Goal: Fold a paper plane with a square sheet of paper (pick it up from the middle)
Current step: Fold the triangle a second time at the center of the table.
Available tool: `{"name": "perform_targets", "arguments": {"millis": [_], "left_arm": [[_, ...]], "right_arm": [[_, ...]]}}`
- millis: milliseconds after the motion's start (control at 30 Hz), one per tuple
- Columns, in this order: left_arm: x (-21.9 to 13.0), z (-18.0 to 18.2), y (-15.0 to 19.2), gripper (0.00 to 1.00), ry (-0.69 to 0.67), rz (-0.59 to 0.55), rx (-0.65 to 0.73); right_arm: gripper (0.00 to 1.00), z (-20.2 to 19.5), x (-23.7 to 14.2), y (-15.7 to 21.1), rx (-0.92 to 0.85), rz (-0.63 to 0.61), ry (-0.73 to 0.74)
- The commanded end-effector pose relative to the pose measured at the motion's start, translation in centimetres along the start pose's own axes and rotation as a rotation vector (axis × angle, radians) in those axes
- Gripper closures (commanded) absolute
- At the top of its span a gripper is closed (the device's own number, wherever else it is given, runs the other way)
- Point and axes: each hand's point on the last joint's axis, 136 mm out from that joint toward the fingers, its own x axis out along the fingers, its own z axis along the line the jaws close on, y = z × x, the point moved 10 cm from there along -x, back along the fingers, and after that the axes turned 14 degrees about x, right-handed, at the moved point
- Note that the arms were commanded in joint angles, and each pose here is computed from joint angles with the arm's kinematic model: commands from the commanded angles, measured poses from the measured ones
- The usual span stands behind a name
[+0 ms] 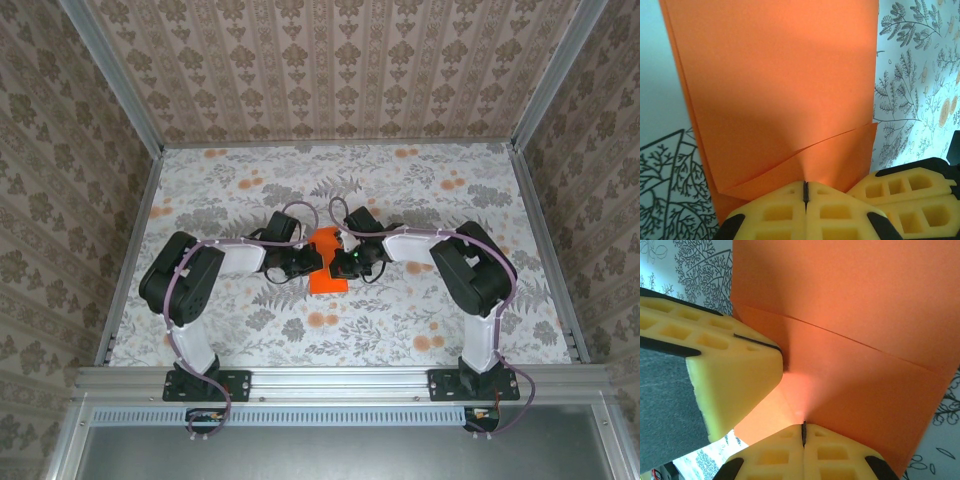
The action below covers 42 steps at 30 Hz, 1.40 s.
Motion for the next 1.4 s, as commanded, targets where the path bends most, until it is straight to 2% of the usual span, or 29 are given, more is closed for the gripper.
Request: {"name": "perform_targets", "arguments": {"millis": [0,367,533,600,667,833,900,1067,1233,1367], "left_arm": [[0.9,2.3,2.2,1.00,-0.144,0.112,-0.076],[0.9,2.4,2.2,1.00,-0.141,0.114,-0.077],[0.2,0.8,0.5,1.00,-0.093,0.074,-0.014],[-0.4,-0.3,-0.5,0.92,-0.066,0.044,0.014],[-1.3,-1.4,-1.6,0.78,-0.041,0.002,0.036],[-4.1,-2.9,-2.8,0.41,-0.079,-0.086,0.019],[-4.9,-2.7,-2.6,0.32,-0.103,-0.108,0.005],[-6.2,-2.0,-1.7,0.17,-0.142,-0.146,-0.012],[-6.9,-1.8,-0.7,0.00,-0.150,-0.175,-0.001],[-6.9,-1.8,-0.3,0.00,-0.132,-0.178,0.004]], "right_arm": [[0.97,-1.4,0.2,1.2,0.012,0.047,0.042],[0.97,-5.9,-2.7,6.2,0.045,0.096,0.059],[0.97,-4.6,-5.2,5.6,0.033,-0.002,-0.009],[0.95,-3.4,-6.3,4.7,0.025,-0.074,-0.038],[0.89,-2.6,-7.0,3.7,0.032,-0.137,-0.066],[0.66,-1.6,-6.9,0.9,0.059,-0.208,-0.104],[0.57,-1.4,-6.4,0.0,0.056,-0.218,-0.114],[0.52,-0.8,-5.0,-1.9,0.034,-0.186,-0.161],[0.52,-0.6,-3.7,-3.0,0.002,-0.145,-0.184],[0.57,-0.6,-2.8,-3.3,-0.011,-0.096,-0.219]]}}
